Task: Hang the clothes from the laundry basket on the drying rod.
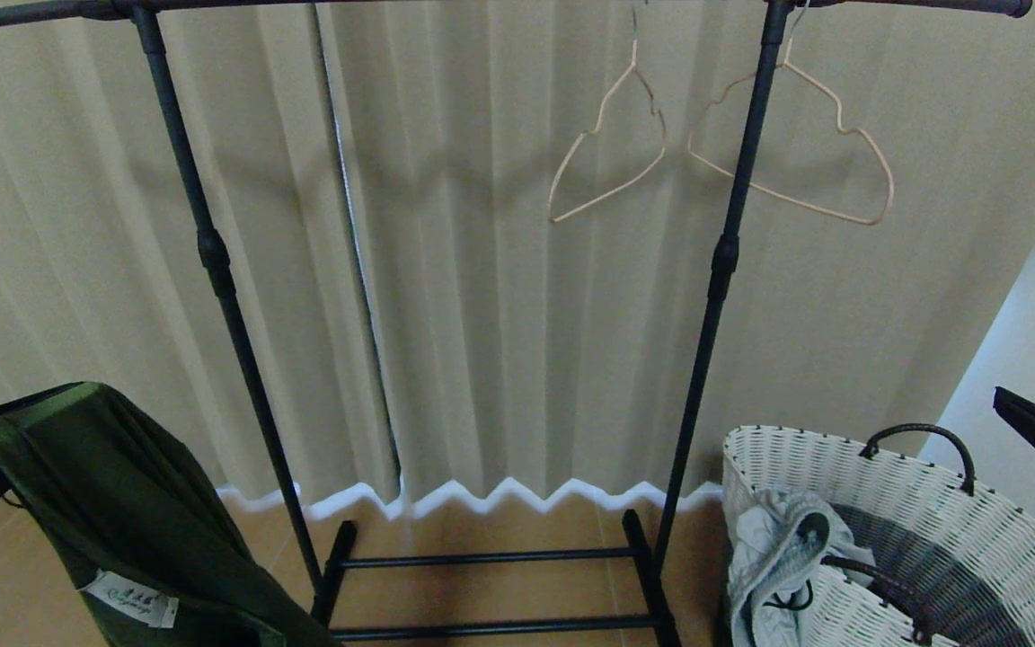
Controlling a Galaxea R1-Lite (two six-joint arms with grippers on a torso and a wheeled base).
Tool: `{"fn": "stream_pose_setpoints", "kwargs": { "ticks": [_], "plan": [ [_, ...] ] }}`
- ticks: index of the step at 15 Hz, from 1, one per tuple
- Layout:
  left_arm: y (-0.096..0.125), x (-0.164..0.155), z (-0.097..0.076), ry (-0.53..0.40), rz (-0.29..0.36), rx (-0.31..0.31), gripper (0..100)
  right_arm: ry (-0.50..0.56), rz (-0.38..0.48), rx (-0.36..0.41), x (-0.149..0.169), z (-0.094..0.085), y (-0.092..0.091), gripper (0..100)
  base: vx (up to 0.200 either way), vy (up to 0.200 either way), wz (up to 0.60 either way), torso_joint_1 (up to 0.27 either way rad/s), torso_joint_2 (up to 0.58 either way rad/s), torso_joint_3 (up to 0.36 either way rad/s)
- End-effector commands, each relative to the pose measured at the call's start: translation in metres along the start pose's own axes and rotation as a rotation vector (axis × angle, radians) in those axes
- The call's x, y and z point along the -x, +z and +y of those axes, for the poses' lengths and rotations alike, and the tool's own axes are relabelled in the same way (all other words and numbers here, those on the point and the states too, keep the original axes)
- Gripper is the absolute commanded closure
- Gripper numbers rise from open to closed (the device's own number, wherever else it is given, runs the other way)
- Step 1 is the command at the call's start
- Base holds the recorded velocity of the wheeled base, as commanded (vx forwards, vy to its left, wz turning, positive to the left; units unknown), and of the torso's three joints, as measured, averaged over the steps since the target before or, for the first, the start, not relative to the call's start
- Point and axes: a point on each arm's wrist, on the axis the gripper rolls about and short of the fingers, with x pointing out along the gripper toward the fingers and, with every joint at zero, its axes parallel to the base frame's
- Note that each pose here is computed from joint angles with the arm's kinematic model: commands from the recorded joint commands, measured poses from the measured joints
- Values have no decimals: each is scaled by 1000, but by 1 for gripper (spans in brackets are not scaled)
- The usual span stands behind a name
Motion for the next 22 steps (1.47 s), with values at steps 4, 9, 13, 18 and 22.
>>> {"fn": "stream_pose_setpoints", "kwargs": {
  "ticks": [4,9,13,18,22],
  "plan": [
    [-9,2,-1,-4,22,-2,100,-9,-11,1,4,0,-1,0,0,0,0,0,0,0],
    [-11,1,-2,-6,33,1,100,-11,-17,1,6,0,0,0,0,0,0,21,-134,-120],
    [-12,2,-2,-5,31,-1,100,-9,-14,1,5,-1,0,0,0,0,0,101,-409,-321],
    [-12,4,-2,-4,24,0,100,-5,-12,1,4,0,-1,0,0,0,0,146,-486,-315],
    [-12,5,-2,-3,24,0,100,6,-9,1,4,0,-2,0,0,0,0,178,-482,-298]
  ]
}}
